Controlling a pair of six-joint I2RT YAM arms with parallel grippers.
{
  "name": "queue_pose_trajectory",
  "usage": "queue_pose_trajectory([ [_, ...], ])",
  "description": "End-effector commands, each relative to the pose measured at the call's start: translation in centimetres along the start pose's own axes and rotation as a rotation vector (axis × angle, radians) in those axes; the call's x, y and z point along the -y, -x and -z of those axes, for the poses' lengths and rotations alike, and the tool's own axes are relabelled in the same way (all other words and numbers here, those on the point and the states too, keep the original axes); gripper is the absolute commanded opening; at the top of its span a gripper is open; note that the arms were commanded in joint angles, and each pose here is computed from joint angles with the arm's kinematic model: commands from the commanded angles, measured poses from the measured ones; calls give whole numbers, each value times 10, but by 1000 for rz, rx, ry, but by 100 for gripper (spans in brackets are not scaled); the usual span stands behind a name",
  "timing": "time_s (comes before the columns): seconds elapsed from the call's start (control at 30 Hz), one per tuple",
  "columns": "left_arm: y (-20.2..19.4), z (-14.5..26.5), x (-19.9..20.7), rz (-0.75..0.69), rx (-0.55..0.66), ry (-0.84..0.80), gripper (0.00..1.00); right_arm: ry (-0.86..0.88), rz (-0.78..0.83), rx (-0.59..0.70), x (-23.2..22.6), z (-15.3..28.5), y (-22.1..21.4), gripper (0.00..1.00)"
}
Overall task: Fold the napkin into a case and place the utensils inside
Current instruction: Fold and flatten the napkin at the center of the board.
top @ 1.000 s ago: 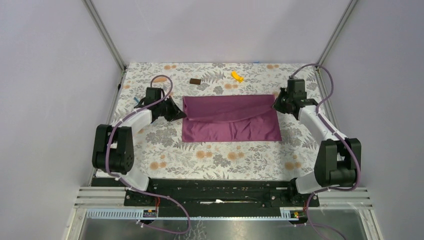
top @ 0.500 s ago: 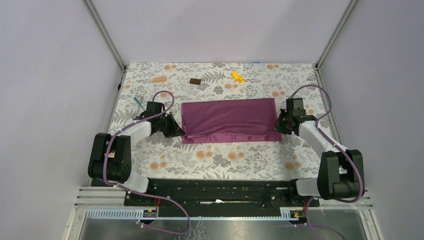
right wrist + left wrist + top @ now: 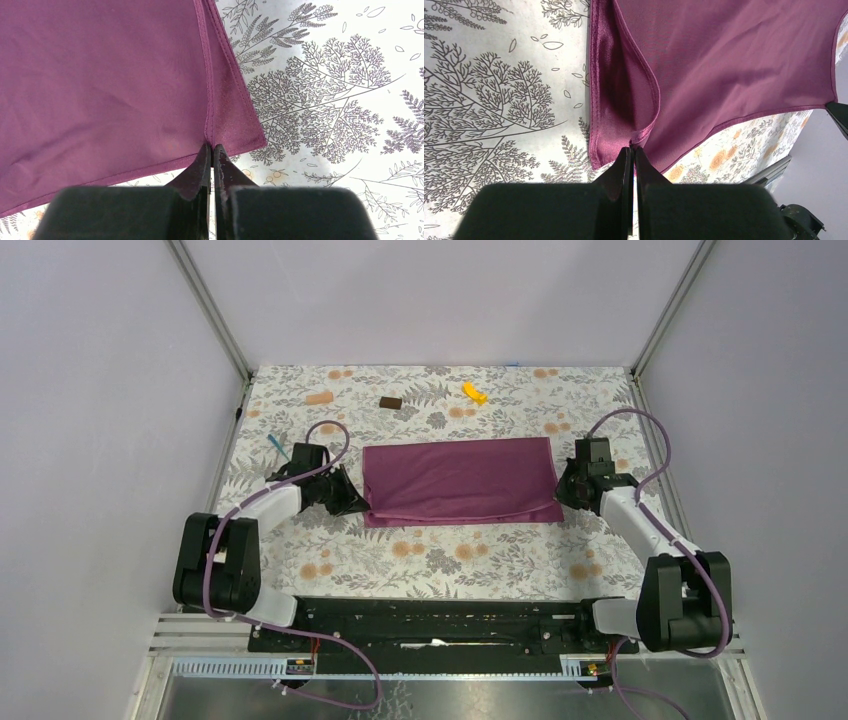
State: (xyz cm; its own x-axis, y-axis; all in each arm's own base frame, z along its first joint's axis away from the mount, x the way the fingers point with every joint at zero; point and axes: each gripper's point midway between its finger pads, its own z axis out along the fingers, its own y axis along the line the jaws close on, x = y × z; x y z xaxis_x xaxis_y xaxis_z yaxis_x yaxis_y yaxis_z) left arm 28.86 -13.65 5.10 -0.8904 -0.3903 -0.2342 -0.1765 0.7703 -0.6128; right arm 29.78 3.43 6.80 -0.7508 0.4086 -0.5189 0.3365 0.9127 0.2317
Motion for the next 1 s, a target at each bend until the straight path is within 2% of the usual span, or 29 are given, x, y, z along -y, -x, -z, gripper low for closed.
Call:
queue_pose_trajectory([
  [0.0, -5, 2, 4, -38, -9, -30, 0, -50, -4, 7, 11, -4, 1, 0],
  [0.5, -15, -13, 4, -36, -54, -25, 1, -53, -30, -6, 10, -25, 7, 0],
  [0.97, -12, -12, -1, -40, -39, 8, 2, -72, -32, -28, 16, -32, -2, 0],
])
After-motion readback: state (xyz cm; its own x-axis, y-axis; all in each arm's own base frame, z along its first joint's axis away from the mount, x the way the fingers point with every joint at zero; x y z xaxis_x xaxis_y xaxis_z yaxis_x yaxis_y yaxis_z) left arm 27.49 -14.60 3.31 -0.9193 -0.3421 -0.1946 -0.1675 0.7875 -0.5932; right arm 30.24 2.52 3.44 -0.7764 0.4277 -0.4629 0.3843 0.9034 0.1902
